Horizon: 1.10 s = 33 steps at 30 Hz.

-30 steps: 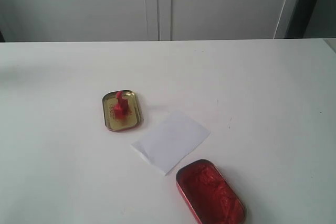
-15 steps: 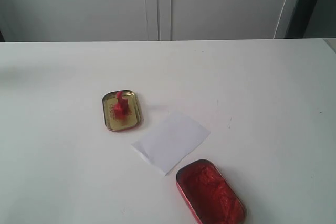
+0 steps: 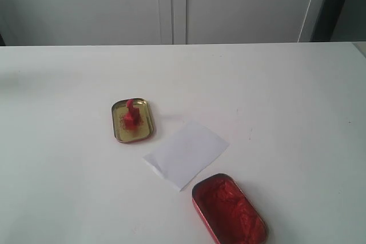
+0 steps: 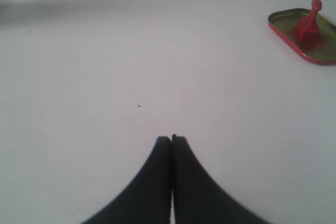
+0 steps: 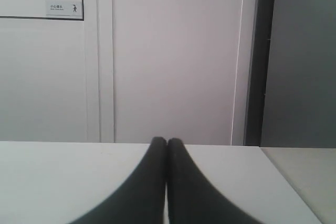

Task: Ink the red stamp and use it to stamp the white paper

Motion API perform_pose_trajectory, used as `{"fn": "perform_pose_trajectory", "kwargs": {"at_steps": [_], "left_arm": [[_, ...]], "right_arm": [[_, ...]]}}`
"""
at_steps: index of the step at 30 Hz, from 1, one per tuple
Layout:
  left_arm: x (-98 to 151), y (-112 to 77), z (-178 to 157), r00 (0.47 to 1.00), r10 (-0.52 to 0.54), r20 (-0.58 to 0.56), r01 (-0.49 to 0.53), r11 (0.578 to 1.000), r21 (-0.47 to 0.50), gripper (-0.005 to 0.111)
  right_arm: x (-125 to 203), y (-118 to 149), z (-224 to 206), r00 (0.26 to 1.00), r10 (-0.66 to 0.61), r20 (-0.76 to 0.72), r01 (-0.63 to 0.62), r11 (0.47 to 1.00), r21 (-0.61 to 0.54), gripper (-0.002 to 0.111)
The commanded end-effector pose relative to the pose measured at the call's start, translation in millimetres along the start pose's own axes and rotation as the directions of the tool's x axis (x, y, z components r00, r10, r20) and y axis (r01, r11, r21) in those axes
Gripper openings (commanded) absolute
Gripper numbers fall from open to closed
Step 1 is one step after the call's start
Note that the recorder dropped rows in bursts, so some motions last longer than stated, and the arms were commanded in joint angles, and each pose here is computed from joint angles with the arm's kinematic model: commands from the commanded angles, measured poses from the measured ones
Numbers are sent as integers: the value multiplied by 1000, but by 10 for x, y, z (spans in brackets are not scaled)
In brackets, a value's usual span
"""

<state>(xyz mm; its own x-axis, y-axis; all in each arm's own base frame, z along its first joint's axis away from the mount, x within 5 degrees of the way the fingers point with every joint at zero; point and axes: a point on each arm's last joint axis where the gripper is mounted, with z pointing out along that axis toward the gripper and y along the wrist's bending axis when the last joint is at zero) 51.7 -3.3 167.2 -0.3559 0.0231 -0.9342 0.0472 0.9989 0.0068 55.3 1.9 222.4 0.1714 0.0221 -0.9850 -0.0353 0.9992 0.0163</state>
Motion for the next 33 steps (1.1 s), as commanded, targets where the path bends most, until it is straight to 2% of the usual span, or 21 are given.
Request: {"fn": "perform_pose_trajectory", "kwargs": {"at_steps": [1, 20, 33], "left_arm": [[8, 0, 2, 1000, -3, 3, 3, 1000, -1, 0], [8, 0, 2, 1000, -3, 3, 3, 1000, -1, 0], [8, 0, 2, 1000, -3, 3, 3, 1000, -1, 0]], "right_arm": [[-1, -5, -4, 1000, -4, 17, 4, 1000, 10, 0], [20, -7, -4, 1000, -22, -9, 22, 1000, 11, 0], [-150, -7, -11, 1000, -22, -22, 23, 1000, 15, 0]]}}
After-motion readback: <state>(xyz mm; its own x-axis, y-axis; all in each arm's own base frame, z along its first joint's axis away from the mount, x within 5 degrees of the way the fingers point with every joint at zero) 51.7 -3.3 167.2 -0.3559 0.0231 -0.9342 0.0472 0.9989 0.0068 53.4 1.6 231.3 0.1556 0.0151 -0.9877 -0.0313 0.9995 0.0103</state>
